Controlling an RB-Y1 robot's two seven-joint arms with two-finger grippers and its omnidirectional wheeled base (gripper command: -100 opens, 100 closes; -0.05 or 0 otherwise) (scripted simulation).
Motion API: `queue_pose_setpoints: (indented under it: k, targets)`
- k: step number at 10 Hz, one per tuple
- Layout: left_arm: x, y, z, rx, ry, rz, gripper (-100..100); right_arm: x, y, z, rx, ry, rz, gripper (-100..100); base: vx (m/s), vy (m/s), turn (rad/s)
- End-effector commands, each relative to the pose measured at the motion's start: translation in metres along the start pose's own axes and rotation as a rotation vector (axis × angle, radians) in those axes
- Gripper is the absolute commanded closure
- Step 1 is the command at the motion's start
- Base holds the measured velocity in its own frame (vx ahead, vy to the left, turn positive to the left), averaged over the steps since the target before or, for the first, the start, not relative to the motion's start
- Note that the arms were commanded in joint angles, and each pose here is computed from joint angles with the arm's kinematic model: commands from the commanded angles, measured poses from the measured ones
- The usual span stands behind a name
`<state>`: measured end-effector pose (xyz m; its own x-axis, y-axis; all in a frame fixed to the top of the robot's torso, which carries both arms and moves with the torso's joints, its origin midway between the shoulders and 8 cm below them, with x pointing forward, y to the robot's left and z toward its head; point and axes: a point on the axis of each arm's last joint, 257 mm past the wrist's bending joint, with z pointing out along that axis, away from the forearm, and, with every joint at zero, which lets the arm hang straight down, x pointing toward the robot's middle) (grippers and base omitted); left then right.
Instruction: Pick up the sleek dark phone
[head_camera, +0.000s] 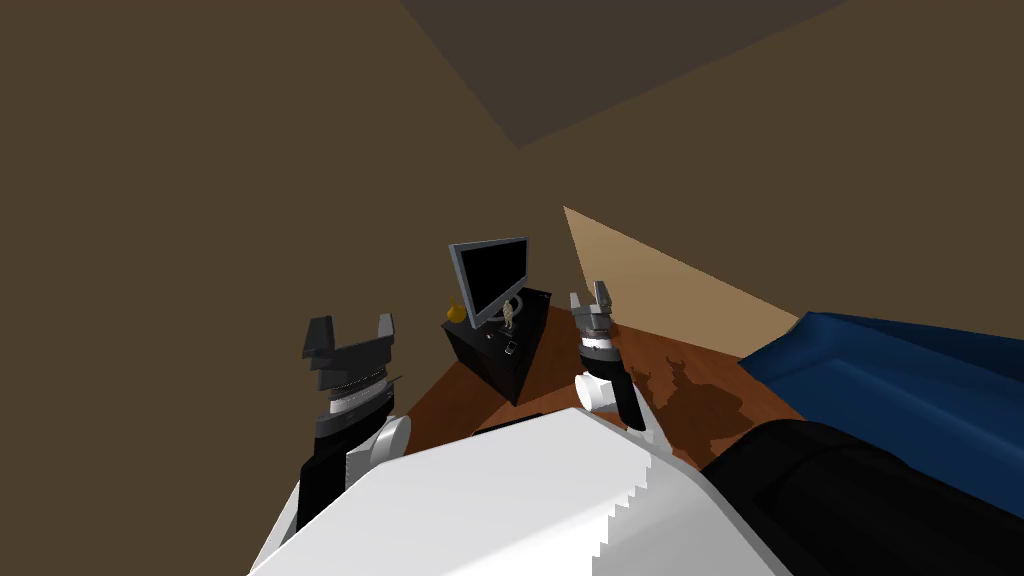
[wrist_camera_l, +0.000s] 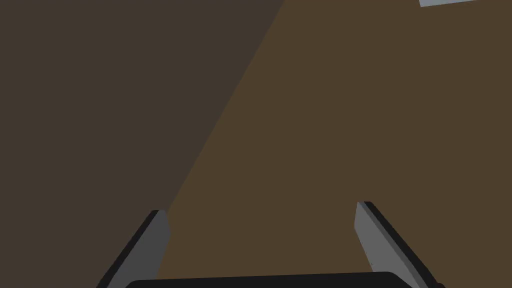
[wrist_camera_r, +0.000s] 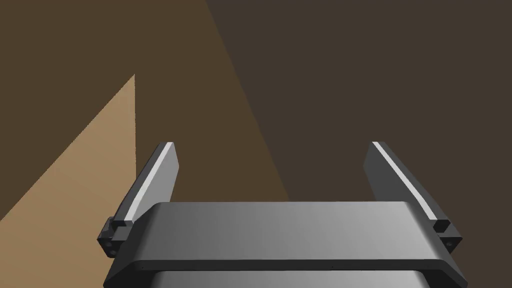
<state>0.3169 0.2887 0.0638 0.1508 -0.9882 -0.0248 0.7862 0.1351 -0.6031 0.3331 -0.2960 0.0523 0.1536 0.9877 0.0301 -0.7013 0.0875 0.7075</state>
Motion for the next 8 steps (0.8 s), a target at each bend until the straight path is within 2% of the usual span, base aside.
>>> queue_pose_setpoints:
  k: [1,4,8]
  targets:
    - [0.000,0.000,0.000,0.000,0.000,0.000,0,0.003,-0.007,-0.002,0.022,0.024,-0.001,-100,-0.002,0.009,0.080]
    - [0.000,0.000,0.000,0.000,0.000,0.000,0,0.006,-0.034,-0.009,0.107,0.071,0.009,-100,-0.004,0.027,0.150]
    - [0.000,0.000,0.000,0.000,0.000,0.000,0,0.001,-0.092,-0.036,0.302,0.107,0.043,-100,-0.004,0.044,0.258]
